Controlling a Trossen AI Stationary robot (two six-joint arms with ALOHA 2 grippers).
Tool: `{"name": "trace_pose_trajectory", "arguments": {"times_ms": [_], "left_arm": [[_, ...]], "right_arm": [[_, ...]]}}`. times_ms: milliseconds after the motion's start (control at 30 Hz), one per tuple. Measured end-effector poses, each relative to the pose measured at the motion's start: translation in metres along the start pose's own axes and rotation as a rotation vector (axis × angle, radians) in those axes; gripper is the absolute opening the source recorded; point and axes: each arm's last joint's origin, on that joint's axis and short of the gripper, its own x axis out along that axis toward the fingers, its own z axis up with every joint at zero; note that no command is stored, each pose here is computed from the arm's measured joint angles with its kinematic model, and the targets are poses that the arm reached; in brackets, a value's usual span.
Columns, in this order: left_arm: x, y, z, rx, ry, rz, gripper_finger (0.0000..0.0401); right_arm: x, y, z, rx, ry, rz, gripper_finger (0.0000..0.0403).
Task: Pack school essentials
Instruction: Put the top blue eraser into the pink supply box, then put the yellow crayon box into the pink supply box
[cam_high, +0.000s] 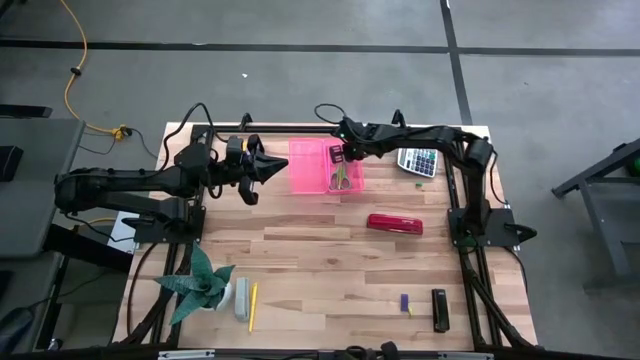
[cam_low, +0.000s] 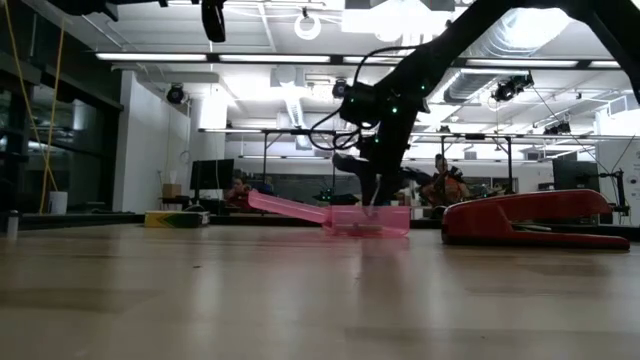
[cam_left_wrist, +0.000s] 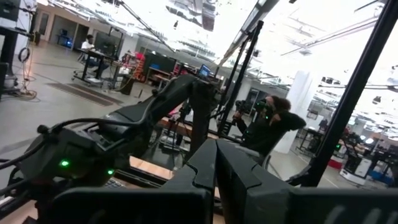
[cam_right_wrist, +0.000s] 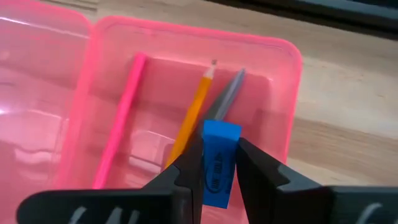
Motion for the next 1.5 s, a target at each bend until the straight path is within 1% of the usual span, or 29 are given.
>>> {"name": "trace_pose_trajectory", "arguments": {"times_ms": [133, 367, 467, 633, 733, 800, 867, 933, 1033, 1100, 1200, 1267, 1333, 1400, 1500], "left_arm": [[0.0, 0.0, 0.0, -0.007, 0.002, -0.01, 0.0], [0.0, -0.001, 0.0, -0.007, 0.002, -0.015, 0.0], [0.0, -0.001, 0.0, -0.007, 0.002, -0.015, 0.0], [0.0, -0.001, 0.0, -0.007, 0.006, -0.025, 0.0], [0.0, -0.001, 0.0, -0.007, 0.007, -0.027, 0.0], [0.0, -0.001, 0.0, -0.007, 0.007, -0.028, 0.0], [0.0, -0.001, 0.0, -0.002, 0.007, -0.028, 0.0], [0.0, -0.001, 0.0, 0.012, 0.007, -0.028, 0.0], [0.0, -0.001, 0.0, 0.02, 0.008, -0.028, 0.0], [0.0, -0.001, 0.0, 0.02, 0.013, -0.032, 0.0], [0.0, -0.002, -0.001, 0.02, 0.024, -0.055, 0.0], [0.0, -0.002, -0.001, 0.029, 0.03, -0.064, 0.0], [0.0, -0.001, -0.003, 0.038, 0.044, -0.06, 0.0], [0.0, -0.001, -0.004, 0.055, 0.062, -0.055, 0.0], [0.0, 0.0, -0.007, 0.093, 0.092, -0.046, 0.0]], "right_arm": [[0.002, 0.0, -0.001, 0.06, 0.013, -0.007, 0.0067], [0.002, -0.001, -0.002, 0.116, 0.02, -0.011, 0.0072], [0.002, -0.001, -0.002, 0.119, 0.021, -0.014, 0.0093], [0.0, -0.003, -0.002, 0.116, 0.022, -0.035, 0.0148], [-0.01, -0.002, 0.003, 0.085, 0.01, -0.024, 0.0174], [-0.026, 0.001, 0.008, 0.027, -0.029, 0.012, 0.0184], [-0.051, 0.008, 0.008, -0.074, -0.099, 0.052, 0.0187], [-0.077, 0.012, -0.001, -0.199, -0.143, 0.093, 0.0188], [-0.112, 0.01, -0.025, -0.344, -0.222, 0.203, 0.0188], [-0.132, 0.003, -0.046, -0.391, -0.282, 0.319, 0.0188], [-0.156, -0.012, -0.078, -0.392, -0.37, 0.576, 0.0188], [-0.174, -0.021, -0.094, -0.384, -0.467, 0.757, 0.0188], [-0.192, -0.032, -0.106, -0.394, -0.581, 0.885, 0.0188], [-0.202, -0.043, -0.118, -0.441, -0.683, 0.934, 0.0188], [-0.214, -0.055, -0.13, -0.543, -0.815, 0.955, 0.0188]]}}
